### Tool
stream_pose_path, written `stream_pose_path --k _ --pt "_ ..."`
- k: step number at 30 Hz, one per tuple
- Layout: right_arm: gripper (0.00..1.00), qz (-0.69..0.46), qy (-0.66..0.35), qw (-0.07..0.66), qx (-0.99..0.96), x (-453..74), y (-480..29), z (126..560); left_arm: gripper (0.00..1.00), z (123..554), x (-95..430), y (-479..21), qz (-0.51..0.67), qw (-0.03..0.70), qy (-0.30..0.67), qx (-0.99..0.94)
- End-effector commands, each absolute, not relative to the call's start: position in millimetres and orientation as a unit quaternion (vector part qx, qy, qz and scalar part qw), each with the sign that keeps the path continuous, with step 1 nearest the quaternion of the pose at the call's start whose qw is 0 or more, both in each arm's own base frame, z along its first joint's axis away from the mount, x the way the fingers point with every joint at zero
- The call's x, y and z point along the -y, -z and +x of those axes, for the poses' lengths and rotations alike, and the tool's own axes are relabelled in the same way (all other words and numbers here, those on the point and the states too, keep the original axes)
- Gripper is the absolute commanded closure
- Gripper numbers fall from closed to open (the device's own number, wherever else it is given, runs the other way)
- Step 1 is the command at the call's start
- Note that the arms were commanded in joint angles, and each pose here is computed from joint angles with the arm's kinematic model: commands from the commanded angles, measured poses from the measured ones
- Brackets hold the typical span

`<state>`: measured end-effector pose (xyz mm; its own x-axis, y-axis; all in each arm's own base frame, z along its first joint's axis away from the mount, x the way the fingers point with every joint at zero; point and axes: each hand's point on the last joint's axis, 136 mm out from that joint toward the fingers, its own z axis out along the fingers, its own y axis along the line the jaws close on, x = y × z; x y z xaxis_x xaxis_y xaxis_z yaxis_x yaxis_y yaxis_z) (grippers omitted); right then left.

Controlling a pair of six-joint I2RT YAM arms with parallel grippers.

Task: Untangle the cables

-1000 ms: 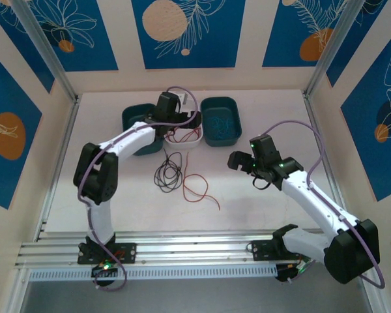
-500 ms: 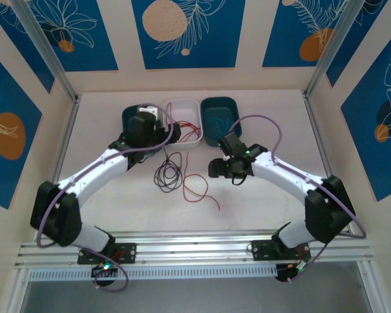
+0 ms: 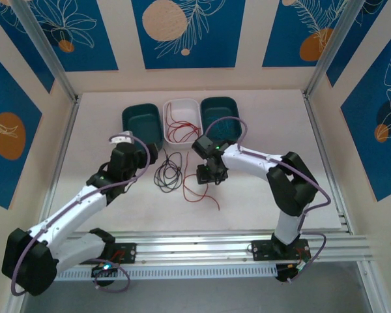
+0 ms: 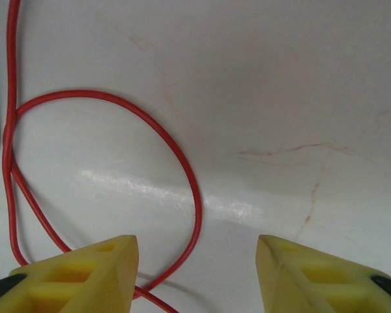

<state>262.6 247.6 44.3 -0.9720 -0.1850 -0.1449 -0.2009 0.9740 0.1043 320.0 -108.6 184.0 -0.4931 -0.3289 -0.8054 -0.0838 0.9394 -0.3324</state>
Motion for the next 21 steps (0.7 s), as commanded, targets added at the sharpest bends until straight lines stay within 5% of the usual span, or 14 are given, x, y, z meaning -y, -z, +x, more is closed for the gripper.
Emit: stream_pose_path --k 1,21 --pt "0.5 -0.095 -0.035 0.045 -0.994 -247.7 -39.8 255.5 0.0 314.8 90.4 -178.5 -0.148 0.497 0.105 -0.849" --pt "0.69 -0.064 -0.016 -0.02 -0.998 -249.3 -7.8 224.4 0.0 305.6 88.7 -156.1 -0.148 0.479 0.105 -0.859"
